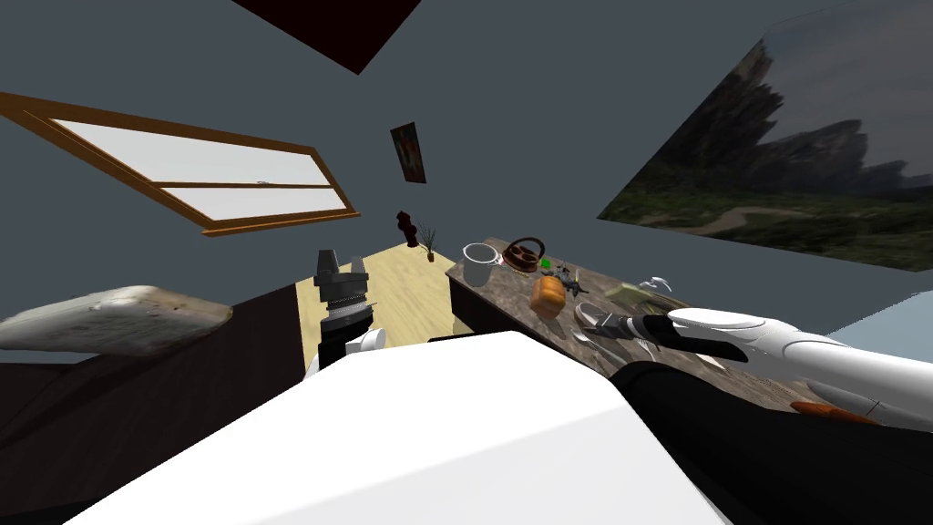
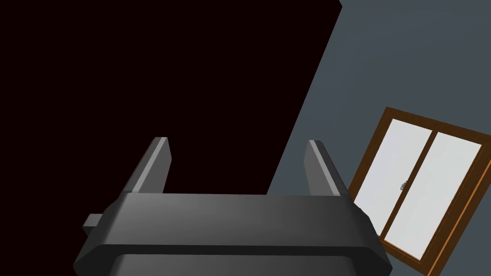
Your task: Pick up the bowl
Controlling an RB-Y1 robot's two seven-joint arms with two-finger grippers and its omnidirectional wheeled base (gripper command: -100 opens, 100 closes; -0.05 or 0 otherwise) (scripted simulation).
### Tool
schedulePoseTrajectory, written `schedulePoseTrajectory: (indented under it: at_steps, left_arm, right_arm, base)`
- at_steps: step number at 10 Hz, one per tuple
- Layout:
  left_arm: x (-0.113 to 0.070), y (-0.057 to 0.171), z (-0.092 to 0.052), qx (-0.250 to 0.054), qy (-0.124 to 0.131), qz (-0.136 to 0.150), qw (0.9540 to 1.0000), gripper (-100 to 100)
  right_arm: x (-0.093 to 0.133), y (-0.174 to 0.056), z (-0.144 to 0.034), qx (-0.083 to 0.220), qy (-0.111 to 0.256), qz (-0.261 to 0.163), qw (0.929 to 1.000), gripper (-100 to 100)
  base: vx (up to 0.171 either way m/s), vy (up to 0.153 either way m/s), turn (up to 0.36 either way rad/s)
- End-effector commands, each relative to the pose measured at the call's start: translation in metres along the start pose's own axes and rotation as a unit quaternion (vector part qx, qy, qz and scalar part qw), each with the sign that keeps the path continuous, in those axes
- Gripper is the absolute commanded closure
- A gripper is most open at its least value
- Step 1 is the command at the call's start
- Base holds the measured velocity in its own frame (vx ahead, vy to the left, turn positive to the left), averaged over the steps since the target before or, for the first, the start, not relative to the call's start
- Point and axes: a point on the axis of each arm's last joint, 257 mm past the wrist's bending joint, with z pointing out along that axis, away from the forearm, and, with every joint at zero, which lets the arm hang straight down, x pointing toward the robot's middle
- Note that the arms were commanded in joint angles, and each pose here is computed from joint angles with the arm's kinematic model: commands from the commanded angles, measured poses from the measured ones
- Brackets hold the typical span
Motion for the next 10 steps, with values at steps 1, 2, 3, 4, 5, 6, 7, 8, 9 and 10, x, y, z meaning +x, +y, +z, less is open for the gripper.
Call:
schedulePoseTrajectory:
  at_steps: [1,2,3,4,5,6,7,8,9,10]
  left_arm:
    - [0.0,0.0,0.0,0.0,0.0,0.0,1.0,0]
    - [0.0,0.0,0.0,0.0,0.0,0.0,1.0,0]
    - [0.0,0.0,0.0,0.0,0.0,0.0,1.0,0]
    - [0.0,0.0,0.0,0.0,0.0,0.0,1.0,0]
    - [0.0,0.0,0.0,0.0,0.0,0.0,1.0,0]
    - [0.0,0.0,0.0,0.0,0.0,0.0,1.0,0]
    - [0.0,0.0,0.0,0.0,0.0,0.0,1.0,0]
    - [0.0,0.0,0.0,0.0,0.0,0.0,1.0,0]
    - [0.0,0.0,0.0,0.0,0.0,0.0,1.0,0]
    - [0.0,0.0,0.0,0.0,0.0,0.0,1.0,0]
  right_arm:
    - [0.0,0.0,0.0,0.0,0.0,0.0,1.0,-100]
    - [0.001,0.0,0.0,0.0,0.0,0.0,1.0,100]
    - [0.001,0.0,0.0,0.0,0.0,0.0,1.0,100]
    - [0.001,0.001,0.0,0.0,0.0,0.0,1.0,100]
    - [0.001,0.0,0.0,0.0,0.0,0.001,1.0,100]
    - [0.001,0.001,0.0,0.0,0.0,0.001,1.0,100]
    - [0.001,0.0,0.0,0.0,0.0,0.001,1.0,0]
    - [-0.007,-0.004,-0.003,0.0,-0.001,-0.004,1.0,100]
    - [-0.018,-0.009,-0.006,-0.002,-0.003,-0.009,1.0,100]
    - [-0.026,-0.013,-0.008,-0.003,-0.004,-0.013,0.9999,100]
  base:
    - [0.005,-0.001,0.011]
    - [0.0,0.0,0.0]
    - [0.0,0.0,0.0]
    - [0.0,0.0,0.0]
    - [0.0,0.0,0.0]
    - [0.0,0.0,0.0]
    - [0.0,0.0,0.0]
    - [-0.023,0.006,-0.082]
    - [-0.05,0.019,-0.111]
    - [-0.061,0.021,-0.105]
